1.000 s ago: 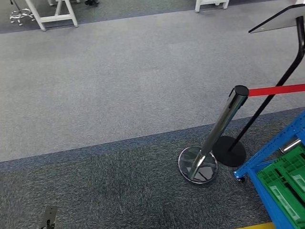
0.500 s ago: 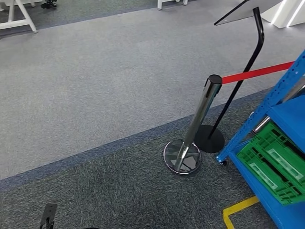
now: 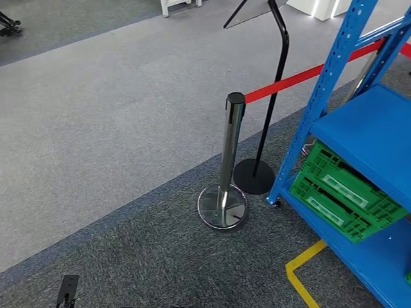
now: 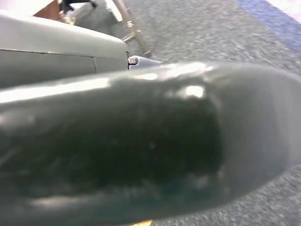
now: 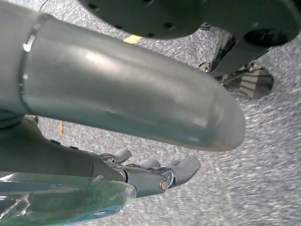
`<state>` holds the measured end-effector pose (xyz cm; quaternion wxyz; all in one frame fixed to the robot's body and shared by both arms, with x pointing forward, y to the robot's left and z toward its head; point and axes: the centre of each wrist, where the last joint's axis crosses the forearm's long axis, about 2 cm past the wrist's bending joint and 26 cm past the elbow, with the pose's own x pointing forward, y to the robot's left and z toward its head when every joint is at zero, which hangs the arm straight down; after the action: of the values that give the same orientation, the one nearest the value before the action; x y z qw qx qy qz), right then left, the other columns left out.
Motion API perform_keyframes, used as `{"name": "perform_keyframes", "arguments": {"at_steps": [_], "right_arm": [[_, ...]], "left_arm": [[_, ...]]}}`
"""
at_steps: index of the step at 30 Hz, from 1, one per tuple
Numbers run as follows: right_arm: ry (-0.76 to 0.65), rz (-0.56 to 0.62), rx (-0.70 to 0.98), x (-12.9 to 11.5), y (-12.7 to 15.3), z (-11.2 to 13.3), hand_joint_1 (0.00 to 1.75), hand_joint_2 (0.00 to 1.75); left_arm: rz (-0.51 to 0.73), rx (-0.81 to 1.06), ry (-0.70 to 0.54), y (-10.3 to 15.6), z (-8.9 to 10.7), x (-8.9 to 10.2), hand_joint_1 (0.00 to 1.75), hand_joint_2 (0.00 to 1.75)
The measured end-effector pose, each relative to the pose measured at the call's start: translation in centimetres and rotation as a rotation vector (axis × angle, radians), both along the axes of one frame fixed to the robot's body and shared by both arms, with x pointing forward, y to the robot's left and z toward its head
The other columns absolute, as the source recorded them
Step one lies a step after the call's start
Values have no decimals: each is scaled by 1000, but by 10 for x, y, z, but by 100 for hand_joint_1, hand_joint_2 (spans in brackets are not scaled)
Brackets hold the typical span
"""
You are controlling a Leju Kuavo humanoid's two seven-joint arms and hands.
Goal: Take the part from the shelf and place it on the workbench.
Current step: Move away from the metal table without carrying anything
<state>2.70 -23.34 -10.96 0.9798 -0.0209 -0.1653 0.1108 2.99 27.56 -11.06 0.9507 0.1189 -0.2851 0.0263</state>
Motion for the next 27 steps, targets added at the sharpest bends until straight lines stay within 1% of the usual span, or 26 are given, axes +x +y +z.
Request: {"name": "perform_keyframes", "arguments": {"at_steps": [4,9,13,24,27], "right_arm": [[-2,0,0,1,0,0,0,0],[8,0,0,-4,0,0,0,0],[1,0,-1,0,0,0,0,0],[3,1,1,-1,0,0,0,0],[0,1,2,1,0,0,0,0]], "left_arm": [[-3,0,-1,0,0,1,0,0],[-3,-3,-4,-2,0,2,0,0],[-2,0,4,-1,0,-2,0,0],[-4,-4,-12,-2,0,2,0,0],[-4,-4,-13,-1,0,1,0,0]]}}
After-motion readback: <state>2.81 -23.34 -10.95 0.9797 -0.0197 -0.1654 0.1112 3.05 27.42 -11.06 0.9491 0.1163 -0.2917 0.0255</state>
